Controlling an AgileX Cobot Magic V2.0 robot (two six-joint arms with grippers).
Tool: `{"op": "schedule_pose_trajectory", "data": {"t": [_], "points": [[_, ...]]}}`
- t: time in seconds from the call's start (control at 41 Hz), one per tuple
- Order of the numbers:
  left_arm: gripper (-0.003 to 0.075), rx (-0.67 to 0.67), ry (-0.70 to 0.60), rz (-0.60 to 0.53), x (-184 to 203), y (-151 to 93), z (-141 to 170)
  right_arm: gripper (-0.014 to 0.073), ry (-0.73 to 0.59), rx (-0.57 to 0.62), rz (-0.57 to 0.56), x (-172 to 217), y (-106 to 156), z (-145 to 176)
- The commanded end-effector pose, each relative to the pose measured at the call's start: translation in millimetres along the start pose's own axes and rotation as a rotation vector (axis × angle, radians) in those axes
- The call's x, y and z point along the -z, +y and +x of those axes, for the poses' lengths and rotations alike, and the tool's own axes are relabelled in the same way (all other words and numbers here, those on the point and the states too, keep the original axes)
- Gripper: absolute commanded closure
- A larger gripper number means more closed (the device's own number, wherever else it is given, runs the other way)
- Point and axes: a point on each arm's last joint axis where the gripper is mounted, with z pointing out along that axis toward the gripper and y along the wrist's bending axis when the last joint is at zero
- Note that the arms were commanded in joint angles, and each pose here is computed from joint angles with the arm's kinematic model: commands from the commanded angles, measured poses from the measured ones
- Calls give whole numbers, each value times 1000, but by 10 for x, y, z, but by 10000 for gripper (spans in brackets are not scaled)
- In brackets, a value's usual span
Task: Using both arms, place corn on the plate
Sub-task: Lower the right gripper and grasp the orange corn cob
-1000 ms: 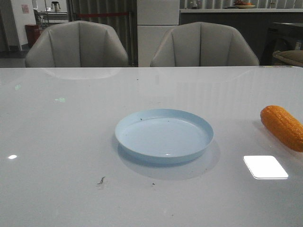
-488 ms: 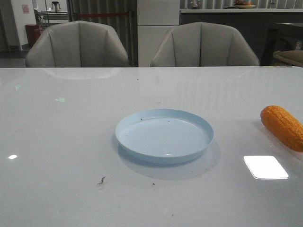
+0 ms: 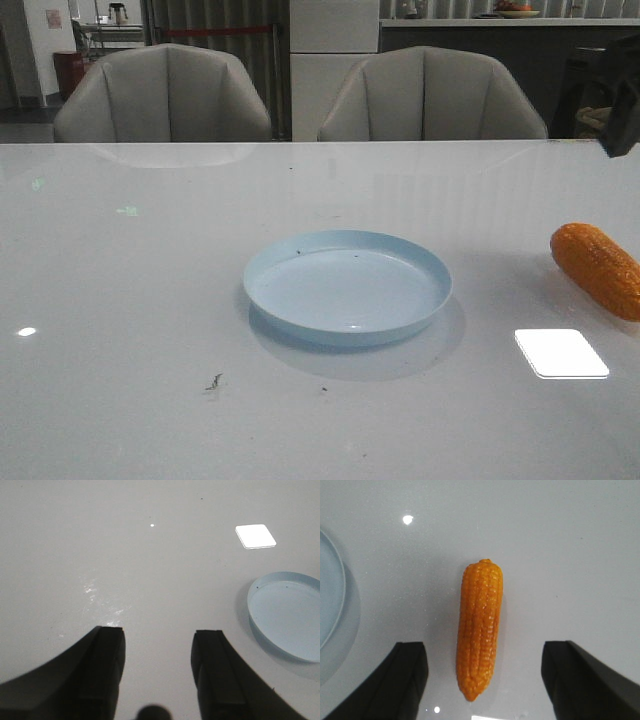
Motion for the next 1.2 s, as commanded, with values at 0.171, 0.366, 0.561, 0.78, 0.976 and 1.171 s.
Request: {"op": "schedule_pose_trajectory", "data": {"t": [0.171, 0.366, 0.561, 0.78, 0.976, 1.171], "points": [[335, 15, -114, 25, 62, -22, -153, 9, -2, 17, 17, -477, -18, -325], [335, 28, -112, 33, 62, -29, -152, 9, 81, 22, 14, -840, -1, -216], [335, 36, -111, 37, 62, -33, -151, 9, 115, 23, 11, -1043, 10, -142], [335, 36, -111, 37, 62, -33, -151, 113, 134, 26, 9, -1172, 17, -91], [335, 36, -111, 37, 62, -33, -151, 411, 114, 27, 8, -1173, 19, -109], [335, 36, -111, 38, 62, -33, -151, 428, 63, 38, 5, -1071, 68, -353]]}}
